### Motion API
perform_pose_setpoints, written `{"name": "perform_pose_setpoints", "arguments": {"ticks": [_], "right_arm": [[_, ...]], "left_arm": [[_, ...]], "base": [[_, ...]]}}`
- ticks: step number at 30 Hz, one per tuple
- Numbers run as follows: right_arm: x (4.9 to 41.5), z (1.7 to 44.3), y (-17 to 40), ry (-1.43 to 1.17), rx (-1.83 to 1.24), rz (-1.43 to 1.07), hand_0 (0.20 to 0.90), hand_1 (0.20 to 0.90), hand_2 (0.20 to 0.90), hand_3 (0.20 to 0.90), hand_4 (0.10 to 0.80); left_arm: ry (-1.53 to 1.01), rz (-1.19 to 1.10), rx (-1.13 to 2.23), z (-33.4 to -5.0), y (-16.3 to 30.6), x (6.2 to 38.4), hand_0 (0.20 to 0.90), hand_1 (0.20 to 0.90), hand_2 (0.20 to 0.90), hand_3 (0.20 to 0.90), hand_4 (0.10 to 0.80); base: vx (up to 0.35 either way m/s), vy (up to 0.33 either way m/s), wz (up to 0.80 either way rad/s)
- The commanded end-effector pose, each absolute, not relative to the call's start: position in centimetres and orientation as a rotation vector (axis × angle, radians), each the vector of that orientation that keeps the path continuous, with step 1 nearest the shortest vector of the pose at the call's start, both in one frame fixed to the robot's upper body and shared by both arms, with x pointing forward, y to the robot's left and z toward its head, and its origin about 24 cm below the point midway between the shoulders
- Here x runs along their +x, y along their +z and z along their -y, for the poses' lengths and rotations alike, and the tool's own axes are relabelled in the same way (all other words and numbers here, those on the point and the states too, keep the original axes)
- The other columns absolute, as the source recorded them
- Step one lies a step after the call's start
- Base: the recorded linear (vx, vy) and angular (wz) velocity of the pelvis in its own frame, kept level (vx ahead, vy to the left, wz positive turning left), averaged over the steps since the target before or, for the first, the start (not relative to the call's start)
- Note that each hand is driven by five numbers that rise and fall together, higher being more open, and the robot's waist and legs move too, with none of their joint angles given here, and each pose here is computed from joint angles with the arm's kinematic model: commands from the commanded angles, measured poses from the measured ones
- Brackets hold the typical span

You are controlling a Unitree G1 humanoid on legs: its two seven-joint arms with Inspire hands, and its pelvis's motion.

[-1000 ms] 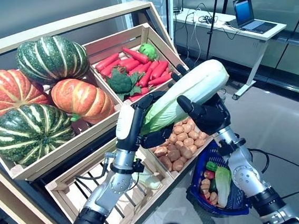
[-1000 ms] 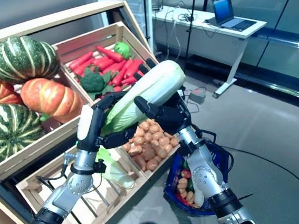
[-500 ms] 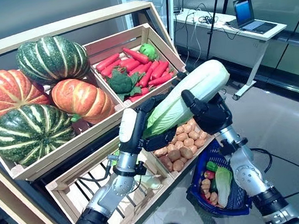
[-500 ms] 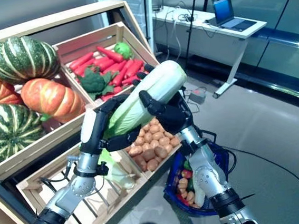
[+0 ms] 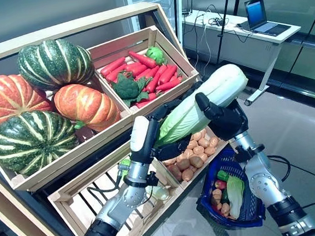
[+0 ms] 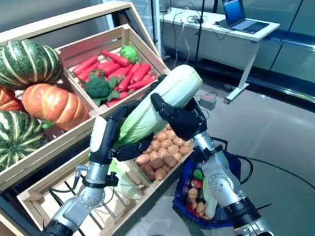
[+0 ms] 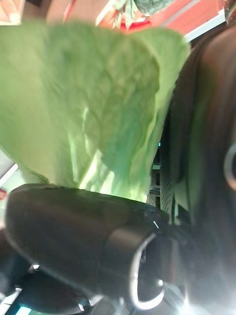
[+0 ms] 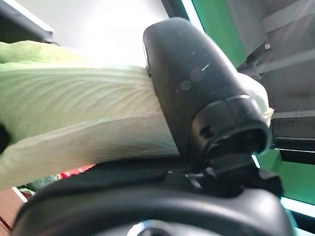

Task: Put vegetables into the basket

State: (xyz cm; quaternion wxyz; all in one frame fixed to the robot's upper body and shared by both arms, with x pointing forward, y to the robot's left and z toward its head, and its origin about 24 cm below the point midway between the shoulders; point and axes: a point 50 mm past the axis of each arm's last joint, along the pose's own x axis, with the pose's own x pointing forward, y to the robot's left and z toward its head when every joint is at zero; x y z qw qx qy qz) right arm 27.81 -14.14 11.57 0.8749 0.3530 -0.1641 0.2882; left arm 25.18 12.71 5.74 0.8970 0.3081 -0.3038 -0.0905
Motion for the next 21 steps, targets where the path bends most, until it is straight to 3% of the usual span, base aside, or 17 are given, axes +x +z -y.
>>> {"name": "perform_pose_setpoints", "arguments": {"ticks": [1, 21], "right_arm": [[26.2, 12.1, 23.6, 0.887, 0.842, 0.969, 0.300, 0.300, 0.300, 0.300, 0.400], [26.7, 12.6, 23.1, 0.824, 0.802, 0.946, 0.300, 0.300, 0.300, 0.300, 0.400]], "left_arm": [[-0.240, 0.355, 0.879, -14.8, 1.4, 26.9, 0.900, 0.900, 0.900, 0.900, 0.800], [-0.110, -0.356, 0.996, -21.5, -8.3, 23.0, 0.900, 0.900, 0.900, 0.900, 0.800]], "base": [[0.013, -0.001, -0.04], [0.003, -0.004, -0.05]]}}
